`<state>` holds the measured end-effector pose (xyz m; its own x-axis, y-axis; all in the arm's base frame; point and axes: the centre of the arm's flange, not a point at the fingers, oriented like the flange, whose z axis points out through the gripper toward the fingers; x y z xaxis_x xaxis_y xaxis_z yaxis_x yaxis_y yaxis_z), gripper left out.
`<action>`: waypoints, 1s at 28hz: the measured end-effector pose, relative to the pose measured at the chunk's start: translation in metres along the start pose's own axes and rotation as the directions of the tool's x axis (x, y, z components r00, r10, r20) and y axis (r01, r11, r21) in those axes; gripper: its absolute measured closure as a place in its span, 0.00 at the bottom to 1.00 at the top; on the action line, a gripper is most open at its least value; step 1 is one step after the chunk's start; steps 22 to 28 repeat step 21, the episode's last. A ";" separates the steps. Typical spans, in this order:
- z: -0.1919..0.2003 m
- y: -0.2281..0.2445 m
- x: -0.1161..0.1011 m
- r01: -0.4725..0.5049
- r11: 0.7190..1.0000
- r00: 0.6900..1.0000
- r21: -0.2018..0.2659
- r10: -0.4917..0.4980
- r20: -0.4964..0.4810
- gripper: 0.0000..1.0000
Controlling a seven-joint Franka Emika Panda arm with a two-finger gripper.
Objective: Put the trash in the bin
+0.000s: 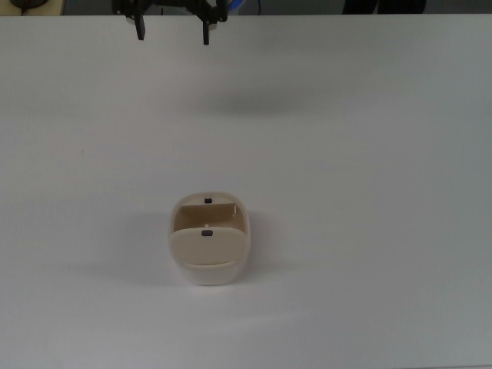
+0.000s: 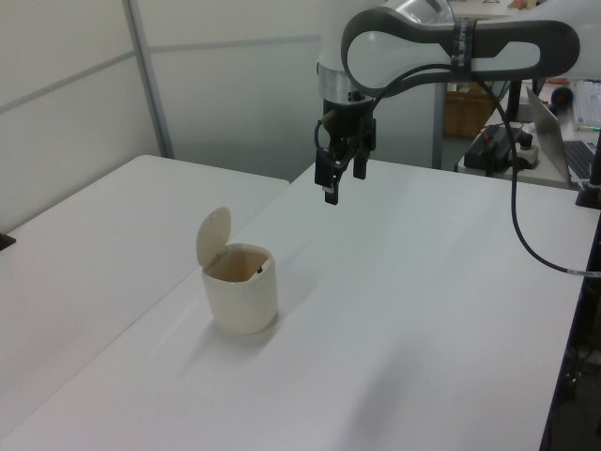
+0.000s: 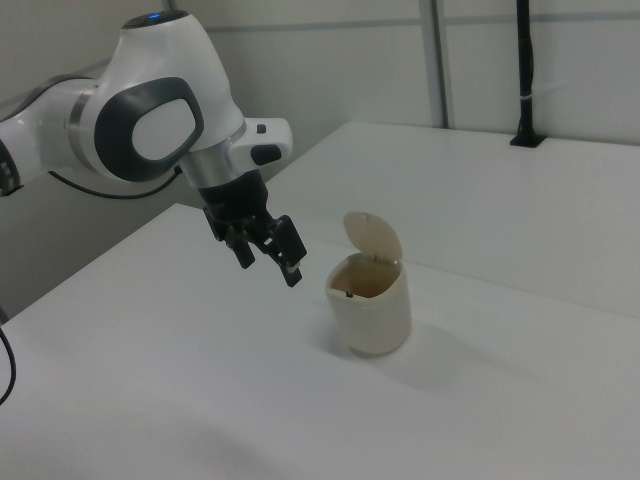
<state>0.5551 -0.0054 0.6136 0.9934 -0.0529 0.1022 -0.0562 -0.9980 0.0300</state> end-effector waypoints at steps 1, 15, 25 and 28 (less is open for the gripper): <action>0.000 0.000 0.000 0.000 1.000 1.000 0.000 0.000 -0.001 0.00; -0.002 0.000 0.000 0.000 1.000 1.000 0.000 0.000 -0.004 0.00; -0.002 0.000 0.000 0.000 1.000 1.000 0.000 0.000 -0.004 0.00; -0.002 0.000 0.000 0.000 1.000 1.000 0.000 0.000 -0.004 0.00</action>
